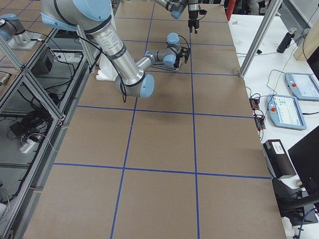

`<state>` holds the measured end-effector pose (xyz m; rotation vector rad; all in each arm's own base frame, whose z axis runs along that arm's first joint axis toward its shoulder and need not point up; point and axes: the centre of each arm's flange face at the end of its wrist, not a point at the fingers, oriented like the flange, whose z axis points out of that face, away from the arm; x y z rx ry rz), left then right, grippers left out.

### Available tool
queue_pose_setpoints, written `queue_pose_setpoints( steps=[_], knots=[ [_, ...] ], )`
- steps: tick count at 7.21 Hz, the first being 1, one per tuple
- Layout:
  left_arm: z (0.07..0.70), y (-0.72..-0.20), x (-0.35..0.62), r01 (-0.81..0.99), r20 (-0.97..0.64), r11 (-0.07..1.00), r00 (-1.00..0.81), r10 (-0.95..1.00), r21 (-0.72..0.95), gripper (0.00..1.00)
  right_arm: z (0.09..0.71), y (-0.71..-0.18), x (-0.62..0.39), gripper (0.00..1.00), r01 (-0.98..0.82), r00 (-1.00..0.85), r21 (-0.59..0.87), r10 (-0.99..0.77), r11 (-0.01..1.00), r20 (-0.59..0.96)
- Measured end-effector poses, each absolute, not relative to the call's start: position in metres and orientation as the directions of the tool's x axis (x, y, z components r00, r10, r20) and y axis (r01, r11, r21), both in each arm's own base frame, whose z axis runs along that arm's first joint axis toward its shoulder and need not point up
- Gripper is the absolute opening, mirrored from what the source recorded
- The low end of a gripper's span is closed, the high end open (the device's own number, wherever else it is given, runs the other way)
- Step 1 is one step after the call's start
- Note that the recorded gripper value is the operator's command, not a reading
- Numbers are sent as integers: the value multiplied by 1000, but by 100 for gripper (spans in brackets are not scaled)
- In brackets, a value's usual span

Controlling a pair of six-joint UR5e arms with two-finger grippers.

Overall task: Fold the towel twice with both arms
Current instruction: 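Release the towel and raise the right gripper away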

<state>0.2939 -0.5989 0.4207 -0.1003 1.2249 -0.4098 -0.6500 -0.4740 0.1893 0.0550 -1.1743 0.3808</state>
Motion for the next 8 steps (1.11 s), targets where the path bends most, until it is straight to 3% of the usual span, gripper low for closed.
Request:
queue_pose_setpoints(
  steps=[8],
  knots=[
    [422,-598,296,252,-891,923,279,-358,-292,100,204,-493,-650,100,-345,359,-141,269,928,894]
  ],
)
